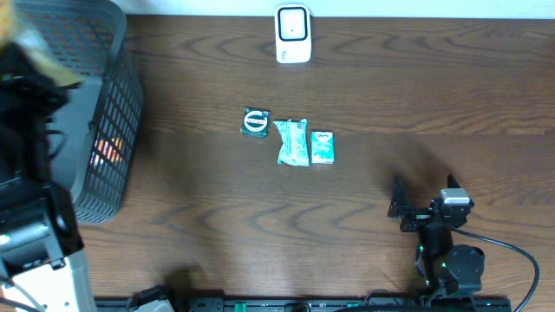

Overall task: Scan the item barcode
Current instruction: 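Grasp the orange-white printed snack bag in the basket with left gripper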

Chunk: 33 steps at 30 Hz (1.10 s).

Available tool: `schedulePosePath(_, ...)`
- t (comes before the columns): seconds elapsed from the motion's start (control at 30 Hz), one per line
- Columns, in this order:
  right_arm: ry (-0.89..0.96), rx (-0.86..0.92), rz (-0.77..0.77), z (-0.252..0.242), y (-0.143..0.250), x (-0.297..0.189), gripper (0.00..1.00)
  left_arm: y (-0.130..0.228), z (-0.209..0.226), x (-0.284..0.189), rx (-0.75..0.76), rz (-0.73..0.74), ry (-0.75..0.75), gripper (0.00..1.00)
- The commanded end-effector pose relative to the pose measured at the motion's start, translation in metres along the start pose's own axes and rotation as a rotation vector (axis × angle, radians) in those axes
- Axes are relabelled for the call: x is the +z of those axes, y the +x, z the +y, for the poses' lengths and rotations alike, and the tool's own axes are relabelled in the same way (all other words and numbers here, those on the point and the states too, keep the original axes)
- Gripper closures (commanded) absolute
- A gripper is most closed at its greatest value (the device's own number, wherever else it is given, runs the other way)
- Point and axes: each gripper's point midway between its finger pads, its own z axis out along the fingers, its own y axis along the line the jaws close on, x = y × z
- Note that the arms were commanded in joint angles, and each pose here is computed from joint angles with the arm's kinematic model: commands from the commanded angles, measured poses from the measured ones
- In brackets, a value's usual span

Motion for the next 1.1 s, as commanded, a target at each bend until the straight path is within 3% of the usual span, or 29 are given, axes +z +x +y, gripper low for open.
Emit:
schedulePosePath(0.0, 0.005, -0.012, 0.0, -0.001, 0.0, 0.0, 0.01, 0.03, -0.042, 0.006, -0.051, 0.124, 0.146, 0.93)
schedulePosePath(0.2, 0.005, -0.011, 0.0, -0.001, 0.0, 0.0, 0.01, 0.128, -0.077, 0.024, -0.026, 0.448, 0.199, 0.92)
schedulePosePath(0.33, 0.005, -0.012, 0.0, -0.001, 0.0, 0.0, 0.01, 0.188, -0.085, 0.044, 0.02, 0.601, 0.159, 0.93)
schedulePosePath(0.63, 0.005, -0.012, 0.0, -0.001, 0.0, 0.0, 0.01, 0.293, -0.049, 0.094, 0.187, 0.743, -0.108, 0.93)
schedulePosePath(0.9, 0.005, -0.012, 0.0, -0.001, 0.0, 0.0, 0.01, 0.372, -0.023, 0.117, 0.24, 0.882, -0.186, 0.92)
schedulePosePath(1.07, 0.005, -0.012, 0.0, -0.001, 0.0, 0.0, 0.01, 0.388, -0.019, 0.127, 0.242, 0.887, -0.189, 0.78)
